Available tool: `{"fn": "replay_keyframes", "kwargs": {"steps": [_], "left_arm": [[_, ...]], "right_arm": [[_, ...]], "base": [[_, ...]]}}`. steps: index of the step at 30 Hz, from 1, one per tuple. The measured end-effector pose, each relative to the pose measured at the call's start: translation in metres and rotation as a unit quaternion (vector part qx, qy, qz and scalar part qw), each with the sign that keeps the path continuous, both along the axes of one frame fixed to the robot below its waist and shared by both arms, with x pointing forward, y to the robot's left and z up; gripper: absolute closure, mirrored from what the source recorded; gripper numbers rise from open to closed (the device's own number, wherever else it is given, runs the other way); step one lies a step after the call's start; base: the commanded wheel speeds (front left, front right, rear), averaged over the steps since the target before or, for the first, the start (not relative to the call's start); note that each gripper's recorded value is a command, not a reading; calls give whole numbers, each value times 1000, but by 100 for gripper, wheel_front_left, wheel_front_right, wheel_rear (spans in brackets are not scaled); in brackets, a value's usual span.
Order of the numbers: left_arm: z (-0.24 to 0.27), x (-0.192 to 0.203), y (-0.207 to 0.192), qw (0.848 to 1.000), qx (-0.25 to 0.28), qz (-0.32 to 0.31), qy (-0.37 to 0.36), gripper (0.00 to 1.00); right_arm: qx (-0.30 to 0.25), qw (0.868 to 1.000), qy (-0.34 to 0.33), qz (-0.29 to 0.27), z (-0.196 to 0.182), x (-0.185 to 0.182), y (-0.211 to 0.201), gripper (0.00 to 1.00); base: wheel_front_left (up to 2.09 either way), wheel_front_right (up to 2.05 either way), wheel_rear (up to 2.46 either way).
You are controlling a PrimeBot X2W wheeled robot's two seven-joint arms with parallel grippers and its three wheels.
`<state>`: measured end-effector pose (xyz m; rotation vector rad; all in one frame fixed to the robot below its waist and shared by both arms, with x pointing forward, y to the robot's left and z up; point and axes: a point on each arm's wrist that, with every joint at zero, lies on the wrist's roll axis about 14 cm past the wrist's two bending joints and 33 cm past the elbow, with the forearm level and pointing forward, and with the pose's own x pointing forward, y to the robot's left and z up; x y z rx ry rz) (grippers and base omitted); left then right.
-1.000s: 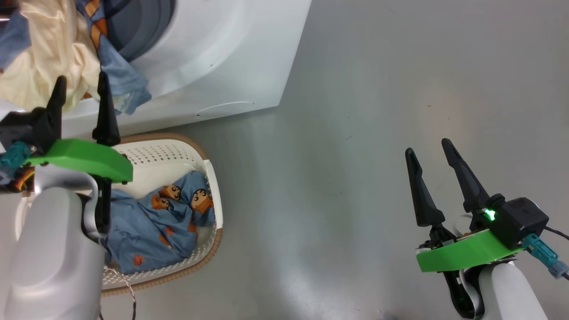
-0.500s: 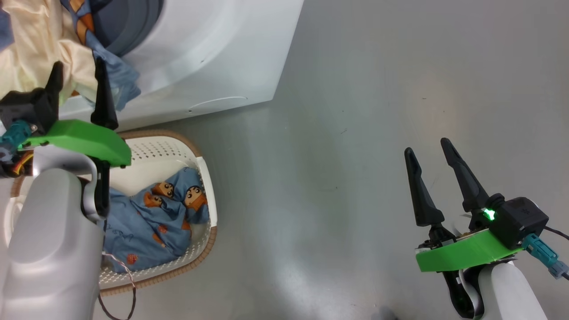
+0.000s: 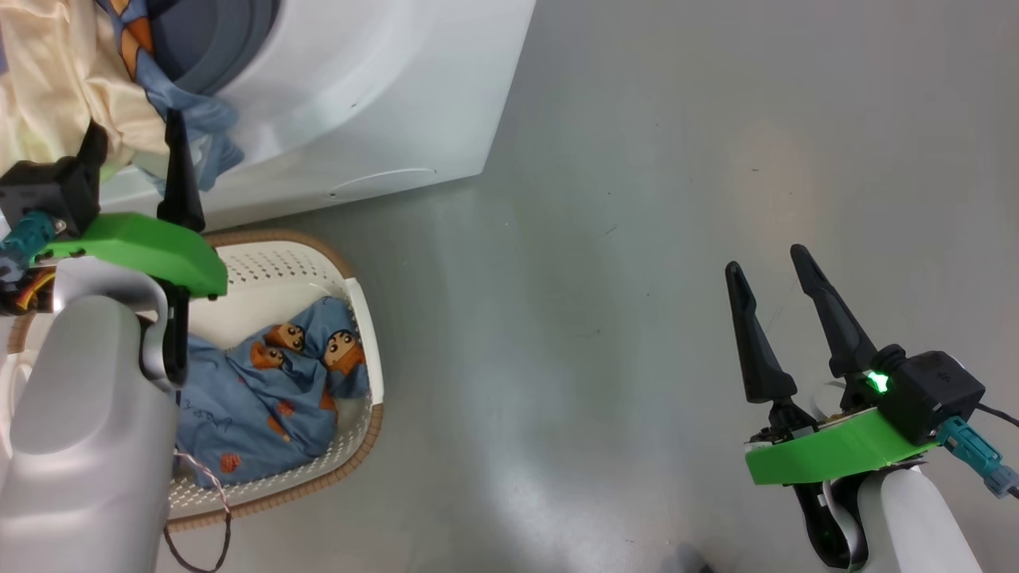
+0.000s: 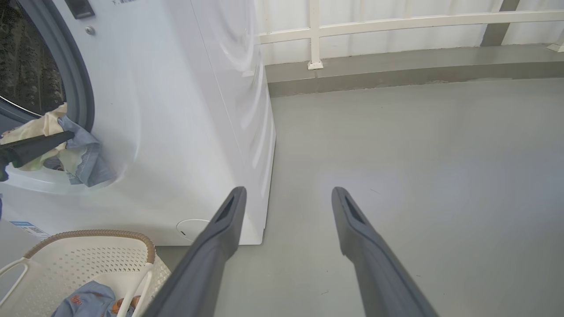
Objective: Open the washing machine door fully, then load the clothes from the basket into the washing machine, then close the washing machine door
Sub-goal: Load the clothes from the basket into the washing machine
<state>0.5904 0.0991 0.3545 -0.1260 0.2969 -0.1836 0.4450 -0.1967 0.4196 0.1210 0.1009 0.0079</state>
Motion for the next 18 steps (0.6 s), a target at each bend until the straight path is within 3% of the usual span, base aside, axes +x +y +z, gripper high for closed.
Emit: {"fn": "replay_keyframes", "kwargs": {"steps": [4,6,7,8,12,18], "left_arm": [[0,0,2,1000,2,1,-1,0],[-1,-1,4,1000,4,3,1,14],[-1,-2,7,1000,6,4,3,14],[-1,-2,10,1000,8,7,3,27],[-1,-2,23,1000,16,19,4,51],[-2,-5,31,999,20,30,6,56]], "right_arm": [[1,1000,-1,1,0,1,1,0],[2,1000,-1,3,0,1,2,0],[3,1000,-2,4,0,2,3,0],[3,1000,-2,5,0,2,4,0],[5,1000,-4,8,0,4,6,0],[8,1000,-4,12,0,5,10,0]], "base": [[0,0,0],[0,0,0],[0,0,0],[0,0,0],[0,0,0],[0,0,0]]}}
